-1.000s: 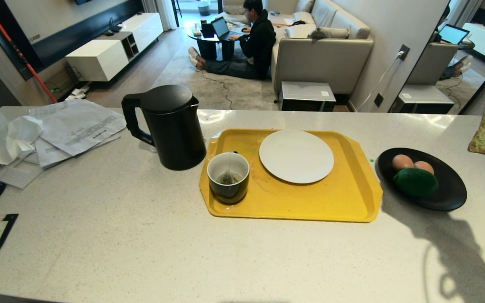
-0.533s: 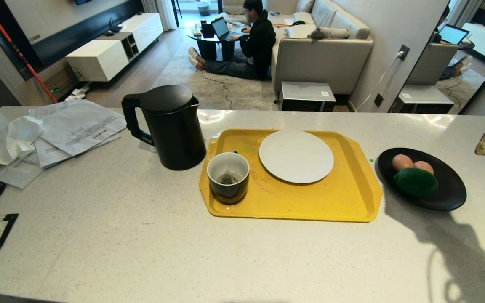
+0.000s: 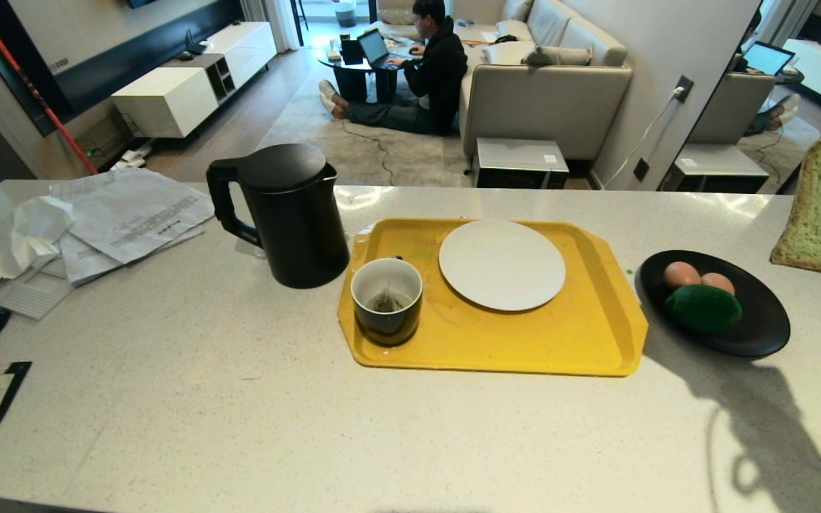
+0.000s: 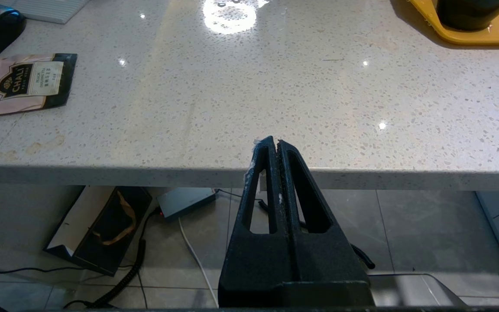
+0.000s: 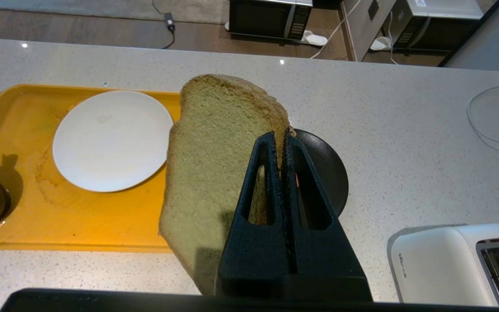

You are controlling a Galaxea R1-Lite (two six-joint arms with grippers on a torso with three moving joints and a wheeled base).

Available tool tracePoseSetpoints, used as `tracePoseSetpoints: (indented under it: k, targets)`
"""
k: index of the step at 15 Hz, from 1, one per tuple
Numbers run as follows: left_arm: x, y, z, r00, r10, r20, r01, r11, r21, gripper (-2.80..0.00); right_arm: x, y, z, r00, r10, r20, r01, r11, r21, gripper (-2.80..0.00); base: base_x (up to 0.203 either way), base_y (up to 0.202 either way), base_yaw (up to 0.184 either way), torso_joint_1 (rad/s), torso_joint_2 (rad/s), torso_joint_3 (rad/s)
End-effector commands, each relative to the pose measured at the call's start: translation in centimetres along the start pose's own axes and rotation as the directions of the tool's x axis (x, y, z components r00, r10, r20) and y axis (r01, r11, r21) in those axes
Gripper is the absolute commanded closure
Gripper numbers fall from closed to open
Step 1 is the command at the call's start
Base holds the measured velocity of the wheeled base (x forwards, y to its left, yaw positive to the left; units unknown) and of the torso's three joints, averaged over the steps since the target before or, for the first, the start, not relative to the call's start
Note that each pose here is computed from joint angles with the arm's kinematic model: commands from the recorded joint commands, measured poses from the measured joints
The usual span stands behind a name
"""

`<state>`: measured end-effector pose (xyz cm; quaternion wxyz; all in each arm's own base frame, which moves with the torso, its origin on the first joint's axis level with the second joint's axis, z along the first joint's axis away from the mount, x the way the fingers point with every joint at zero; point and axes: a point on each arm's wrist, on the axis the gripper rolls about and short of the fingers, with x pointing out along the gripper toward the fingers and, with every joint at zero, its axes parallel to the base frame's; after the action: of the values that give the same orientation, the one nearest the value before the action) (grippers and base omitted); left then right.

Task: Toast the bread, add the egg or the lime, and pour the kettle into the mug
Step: Put the bread slices in the toaster

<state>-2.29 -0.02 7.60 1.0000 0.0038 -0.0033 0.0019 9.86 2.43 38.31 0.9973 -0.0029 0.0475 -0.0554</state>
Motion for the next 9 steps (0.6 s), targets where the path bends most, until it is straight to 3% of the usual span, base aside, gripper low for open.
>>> tracePoseSetpoints:
  k: [1,9]
  targets:
    - [0.0,0.0,0.0,1.0,-0.001,0.002,0.001,1.0,0.0,0.0,-0.1,-0.1,0.1,1.0,-0.002,0.003,0.002,1.0,0.001,0.0,0.0,0.0,0.0,0.0,0.0,0.0]
    - [0.0,0.0,0.0,1.0,-0.001,0.002,0.001,1.0,0.0,0.0,-1.6,-0.8,0.3,0.999,-0.011,0.037,0.012,0.999,-0.035,0.0,0.0,0.0,0.0,0.0,0.0,0.0]
